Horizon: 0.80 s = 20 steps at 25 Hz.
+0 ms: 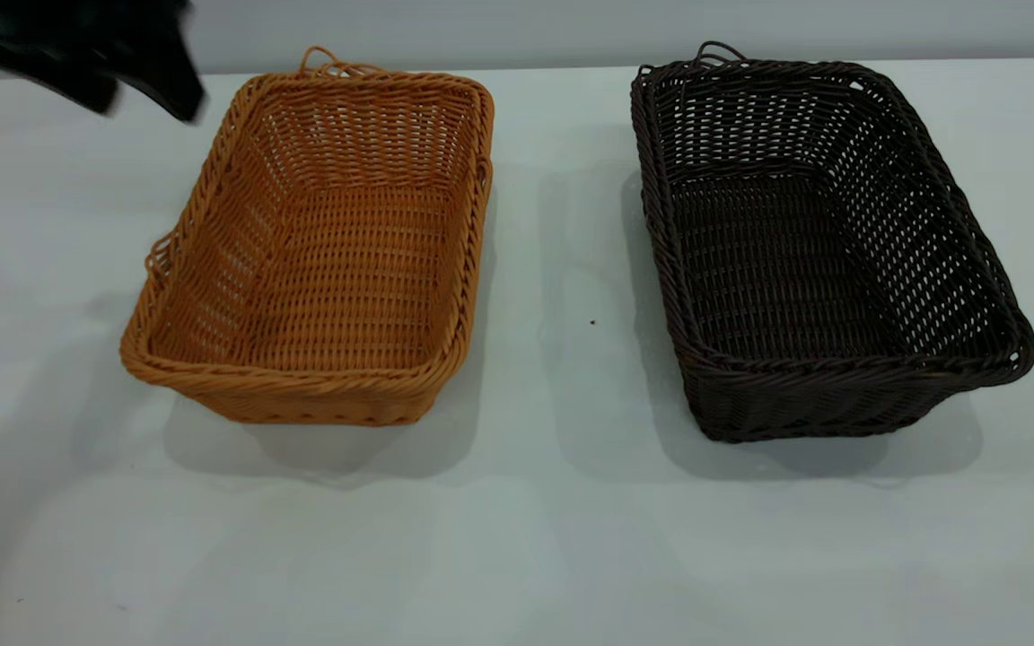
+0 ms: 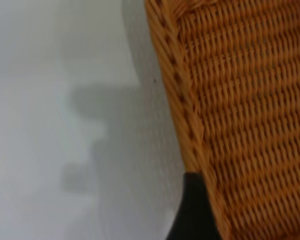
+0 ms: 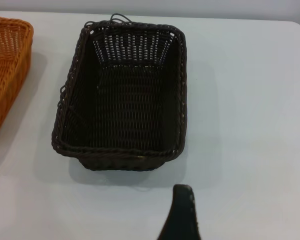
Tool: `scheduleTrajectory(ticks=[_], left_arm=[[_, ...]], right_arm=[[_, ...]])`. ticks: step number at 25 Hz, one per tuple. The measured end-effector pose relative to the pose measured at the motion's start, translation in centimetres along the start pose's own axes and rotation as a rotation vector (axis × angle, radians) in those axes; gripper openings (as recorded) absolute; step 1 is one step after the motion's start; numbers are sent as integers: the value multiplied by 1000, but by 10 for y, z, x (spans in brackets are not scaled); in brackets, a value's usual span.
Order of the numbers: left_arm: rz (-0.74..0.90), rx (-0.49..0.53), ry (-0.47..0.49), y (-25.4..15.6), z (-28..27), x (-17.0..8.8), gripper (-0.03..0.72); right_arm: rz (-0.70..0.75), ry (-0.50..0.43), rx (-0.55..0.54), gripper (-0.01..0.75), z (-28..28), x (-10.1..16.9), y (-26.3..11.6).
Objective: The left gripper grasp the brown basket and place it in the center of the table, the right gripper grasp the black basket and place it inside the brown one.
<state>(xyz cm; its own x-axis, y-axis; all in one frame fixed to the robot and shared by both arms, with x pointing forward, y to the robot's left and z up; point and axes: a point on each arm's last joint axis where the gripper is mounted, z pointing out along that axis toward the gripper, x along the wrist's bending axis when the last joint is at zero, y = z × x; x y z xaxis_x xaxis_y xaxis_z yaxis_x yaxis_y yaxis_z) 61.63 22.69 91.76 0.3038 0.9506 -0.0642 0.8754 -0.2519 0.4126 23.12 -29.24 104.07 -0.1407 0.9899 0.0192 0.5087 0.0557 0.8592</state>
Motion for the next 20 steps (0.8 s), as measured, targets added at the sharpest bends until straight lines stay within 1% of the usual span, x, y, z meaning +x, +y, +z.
scheduleTrajectory(ticks=[4,7,10,13,17,20], left_arm=[[-4,40,-4,4,33,4,507],[-6,52,-5,6,46,6,507],[-7,58,-4,6,52,7,507],[-9,58,0,4,58,8,507],[-13,77,3,-2,73,9,507],[-18,95,8,-9,89,11,485]], right_arm=[[25,0,0,552,0,0,0],[60,-1,37,552,4,0,3],[93,-6,124,552,17,-2,10],[122,-13,238,552,37,-4,22],[139,-21,344,552,68,-7,42],[184,-17,425,552,96,-8,54]])
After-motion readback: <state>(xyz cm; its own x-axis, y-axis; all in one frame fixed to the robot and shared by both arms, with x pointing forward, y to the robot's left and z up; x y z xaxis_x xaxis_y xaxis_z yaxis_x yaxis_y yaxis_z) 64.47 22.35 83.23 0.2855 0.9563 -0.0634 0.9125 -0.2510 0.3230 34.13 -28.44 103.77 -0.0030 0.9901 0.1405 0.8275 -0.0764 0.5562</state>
